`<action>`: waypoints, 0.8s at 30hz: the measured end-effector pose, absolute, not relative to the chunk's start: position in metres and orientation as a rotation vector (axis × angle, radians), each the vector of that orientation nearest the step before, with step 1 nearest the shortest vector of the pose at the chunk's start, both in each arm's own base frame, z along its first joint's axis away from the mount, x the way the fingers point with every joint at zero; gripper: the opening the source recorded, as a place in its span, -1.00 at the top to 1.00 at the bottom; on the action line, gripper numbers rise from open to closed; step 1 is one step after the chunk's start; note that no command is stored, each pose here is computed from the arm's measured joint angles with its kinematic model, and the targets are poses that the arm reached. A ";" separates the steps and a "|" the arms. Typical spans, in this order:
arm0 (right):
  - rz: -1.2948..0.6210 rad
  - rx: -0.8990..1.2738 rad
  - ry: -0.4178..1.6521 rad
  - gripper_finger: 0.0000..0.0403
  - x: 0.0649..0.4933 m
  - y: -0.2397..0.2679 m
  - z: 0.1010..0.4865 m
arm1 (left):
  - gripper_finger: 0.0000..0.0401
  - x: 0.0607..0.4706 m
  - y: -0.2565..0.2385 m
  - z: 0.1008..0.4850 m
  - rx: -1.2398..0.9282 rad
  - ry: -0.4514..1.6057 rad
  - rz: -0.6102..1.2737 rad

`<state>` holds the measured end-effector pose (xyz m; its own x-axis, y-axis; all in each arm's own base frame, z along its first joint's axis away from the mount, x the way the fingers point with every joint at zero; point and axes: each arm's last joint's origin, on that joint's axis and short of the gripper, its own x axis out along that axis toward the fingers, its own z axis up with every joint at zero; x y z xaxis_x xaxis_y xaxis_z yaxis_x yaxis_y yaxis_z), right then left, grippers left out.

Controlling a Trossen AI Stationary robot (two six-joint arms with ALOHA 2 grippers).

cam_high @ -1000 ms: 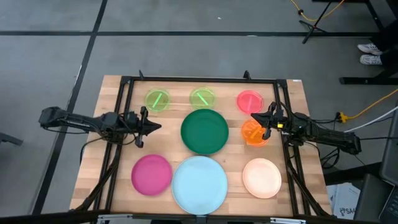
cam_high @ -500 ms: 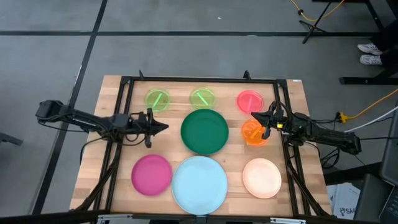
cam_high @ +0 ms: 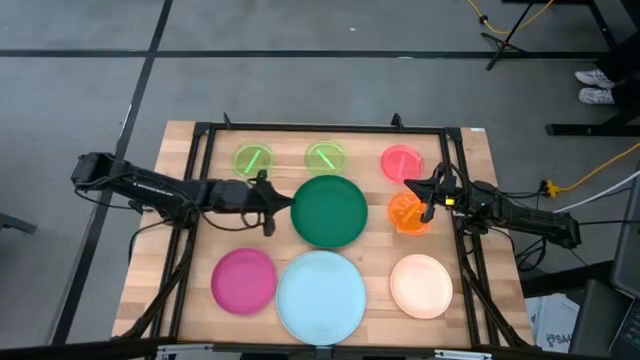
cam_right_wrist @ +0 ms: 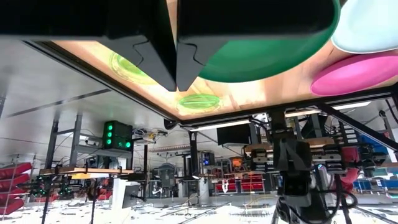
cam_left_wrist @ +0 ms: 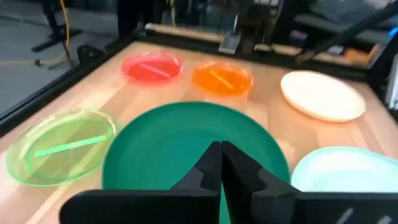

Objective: Stack plastic plates
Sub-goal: Stack the green plate on top of the blue plate

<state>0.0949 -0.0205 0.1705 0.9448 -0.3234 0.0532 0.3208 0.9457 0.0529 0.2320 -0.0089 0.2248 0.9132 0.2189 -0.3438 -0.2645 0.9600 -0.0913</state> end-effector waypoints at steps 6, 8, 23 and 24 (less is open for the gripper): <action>-0.328 0.044 -0.059 1.00 0.095 -0.021 0.170 | 1.00 0.256 -0.011 0.240 -0.093 0.404 0.233; -0.328 0.043 -0.057 1.00 0.095 -0.021 0.170 | 1.00 0.262 -0.012 0.243 -0.067 0.397 0.225; -0.330 0.043 -0.059 1.00 0.095 -0.021 0.170 | 0.56 0.271 0.014 0.245 -0.121 0.364 0.371; -0.330 0.043 -0.059 1.00 0.095 -0.021 0.170 | 0.50 0.270 0.018 0.245 -0.138 0.367 0.386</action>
<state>0.0949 -0.0206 0.1704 0.9444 -0.3249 0.0509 0.3224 0.9452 0.0518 0.2704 0.0183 0.2449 0.8617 0.3423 -0.3745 -0.3915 0.9181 -0.0619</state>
